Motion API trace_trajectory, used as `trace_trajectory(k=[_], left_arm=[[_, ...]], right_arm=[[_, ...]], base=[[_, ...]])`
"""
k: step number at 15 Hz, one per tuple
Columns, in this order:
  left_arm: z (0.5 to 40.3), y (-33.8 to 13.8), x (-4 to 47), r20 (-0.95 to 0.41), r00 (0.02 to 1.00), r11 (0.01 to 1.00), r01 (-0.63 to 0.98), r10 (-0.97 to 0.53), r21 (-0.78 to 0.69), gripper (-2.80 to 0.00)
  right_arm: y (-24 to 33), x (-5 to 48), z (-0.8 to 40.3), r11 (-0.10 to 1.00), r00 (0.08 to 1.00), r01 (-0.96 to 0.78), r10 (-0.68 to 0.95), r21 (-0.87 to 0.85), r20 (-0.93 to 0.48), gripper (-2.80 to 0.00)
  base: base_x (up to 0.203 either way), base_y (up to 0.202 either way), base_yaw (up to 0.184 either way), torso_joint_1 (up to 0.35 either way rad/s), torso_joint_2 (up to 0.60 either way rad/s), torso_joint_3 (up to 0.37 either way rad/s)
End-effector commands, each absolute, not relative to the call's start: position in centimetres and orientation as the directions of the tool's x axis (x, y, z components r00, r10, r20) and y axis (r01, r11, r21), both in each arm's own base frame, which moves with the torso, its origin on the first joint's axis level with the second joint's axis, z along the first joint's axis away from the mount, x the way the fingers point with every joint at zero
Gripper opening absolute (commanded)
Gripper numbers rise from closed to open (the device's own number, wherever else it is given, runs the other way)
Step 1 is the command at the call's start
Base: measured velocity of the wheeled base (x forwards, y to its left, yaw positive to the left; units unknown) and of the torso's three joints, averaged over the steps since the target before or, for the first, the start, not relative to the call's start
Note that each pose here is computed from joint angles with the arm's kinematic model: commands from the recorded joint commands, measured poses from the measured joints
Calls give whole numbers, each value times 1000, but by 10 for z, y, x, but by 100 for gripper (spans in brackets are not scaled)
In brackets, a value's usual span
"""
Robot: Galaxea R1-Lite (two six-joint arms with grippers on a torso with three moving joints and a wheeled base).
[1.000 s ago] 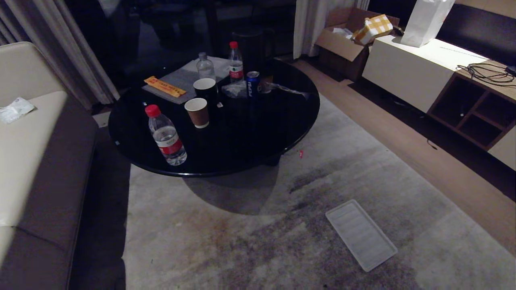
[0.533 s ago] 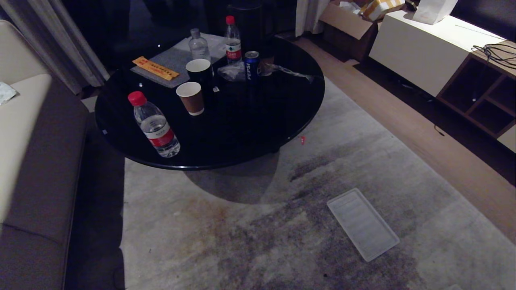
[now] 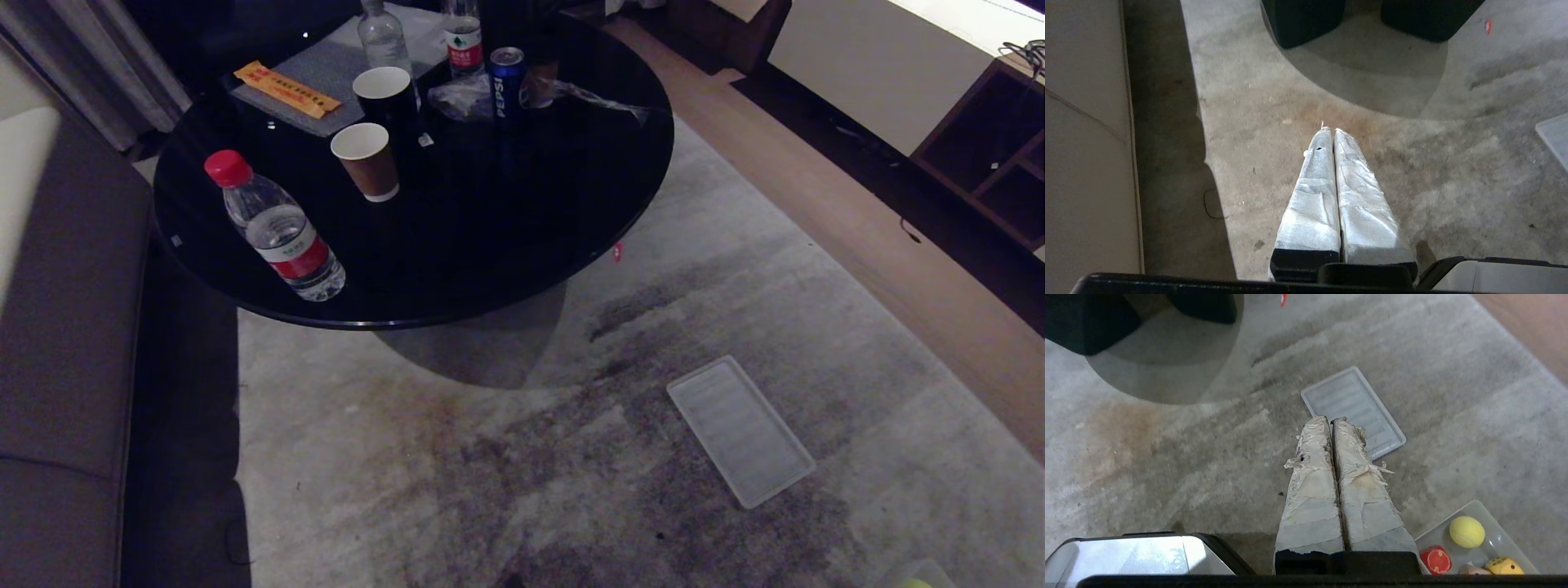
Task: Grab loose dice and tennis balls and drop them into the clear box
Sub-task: Close the lid
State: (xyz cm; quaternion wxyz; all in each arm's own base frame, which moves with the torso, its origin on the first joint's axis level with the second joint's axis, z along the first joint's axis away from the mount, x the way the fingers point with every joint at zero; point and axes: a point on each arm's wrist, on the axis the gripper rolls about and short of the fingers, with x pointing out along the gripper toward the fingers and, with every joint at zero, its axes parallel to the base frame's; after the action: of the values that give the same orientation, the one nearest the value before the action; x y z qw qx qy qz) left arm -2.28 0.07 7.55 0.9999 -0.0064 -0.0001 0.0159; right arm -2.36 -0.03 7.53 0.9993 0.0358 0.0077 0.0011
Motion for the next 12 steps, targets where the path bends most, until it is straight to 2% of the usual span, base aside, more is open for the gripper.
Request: trace_trajectory(k=[1,12], left_arm=[[75,1,-23,-3,999,999,-32,32,-14,-280],[75,1,-23,-5,999,999,-34,34,-15,-280]], right_arm=[[0,-24,75,997,1000,-2,3,72,-17,-280],[0,-24,75,997,1000,-2,3,72,-17,-280]], base=[[0,0,0,2,2,-198],[0,0,0,3,5,-199]])
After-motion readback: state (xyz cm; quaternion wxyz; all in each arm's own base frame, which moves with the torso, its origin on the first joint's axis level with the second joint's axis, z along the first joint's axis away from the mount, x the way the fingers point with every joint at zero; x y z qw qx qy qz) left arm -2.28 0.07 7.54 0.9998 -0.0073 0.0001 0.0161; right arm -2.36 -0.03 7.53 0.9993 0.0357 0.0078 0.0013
